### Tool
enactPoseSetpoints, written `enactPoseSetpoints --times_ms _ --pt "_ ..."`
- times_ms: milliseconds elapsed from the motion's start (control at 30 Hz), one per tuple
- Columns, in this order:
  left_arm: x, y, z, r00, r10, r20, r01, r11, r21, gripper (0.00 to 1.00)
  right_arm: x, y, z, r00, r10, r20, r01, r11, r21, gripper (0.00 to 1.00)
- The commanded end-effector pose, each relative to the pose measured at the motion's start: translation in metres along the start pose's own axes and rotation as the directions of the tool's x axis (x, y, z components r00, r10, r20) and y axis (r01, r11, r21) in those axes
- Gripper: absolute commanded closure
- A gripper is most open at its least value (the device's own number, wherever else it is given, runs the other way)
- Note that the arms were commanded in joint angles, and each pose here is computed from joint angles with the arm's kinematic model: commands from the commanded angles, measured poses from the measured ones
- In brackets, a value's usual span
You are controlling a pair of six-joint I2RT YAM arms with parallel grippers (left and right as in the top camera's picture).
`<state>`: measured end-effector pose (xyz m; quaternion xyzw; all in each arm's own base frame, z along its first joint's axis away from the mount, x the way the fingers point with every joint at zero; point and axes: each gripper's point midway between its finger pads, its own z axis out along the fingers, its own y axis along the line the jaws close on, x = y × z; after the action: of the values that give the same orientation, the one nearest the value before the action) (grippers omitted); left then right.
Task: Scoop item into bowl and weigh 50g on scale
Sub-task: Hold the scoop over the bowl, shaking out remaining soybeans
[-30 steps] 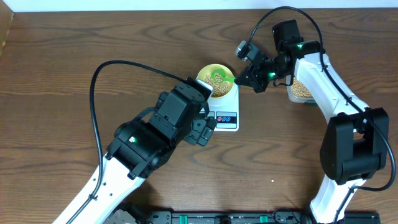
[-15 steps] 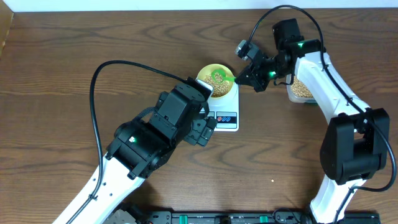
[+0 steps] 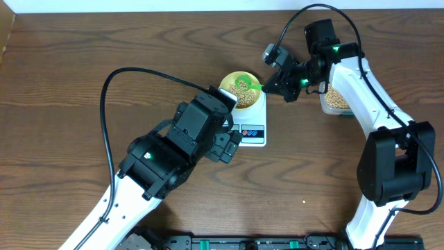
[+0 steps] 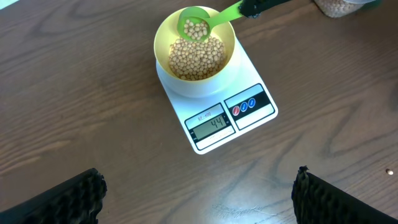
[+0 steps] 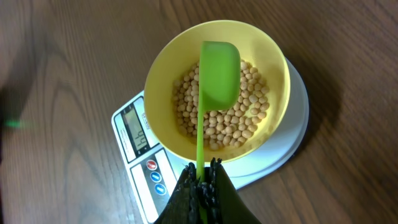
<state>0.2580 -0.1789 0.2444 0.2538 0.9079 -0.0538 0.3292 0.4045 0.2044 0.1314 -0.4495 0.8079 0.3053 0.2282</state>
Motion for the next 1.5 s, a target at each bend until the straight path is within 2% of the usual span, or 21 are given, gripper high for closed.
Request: enactPoseSetpoints --times_ms 0,600,1467 --pt "-0.002 0.003 -0.003 1.000 -0.012 0.009 0.013 1.000 -0.011 0.02 -0.018 0.008 -0.011 0.995 -0.093 0.034 0.092 0.996 0.017 0.99" --pt "-0.002 0.003 -0.003 1.000 -0.013 0.009 0.013 1.000 -0.011 0.02 -0.021 -0.002 -0.012 0.981 -0.194 0.027 0.192 0.979 0.064 0.99" --pt "-0.002 0.003 -0.003 1.000 -0.013 0.009 0.013 1.000 -0.011 0.02 -0.023 -0.003 -0.012 0.978 -0.205 0.033 0.203 0.977 0.070 0.99"
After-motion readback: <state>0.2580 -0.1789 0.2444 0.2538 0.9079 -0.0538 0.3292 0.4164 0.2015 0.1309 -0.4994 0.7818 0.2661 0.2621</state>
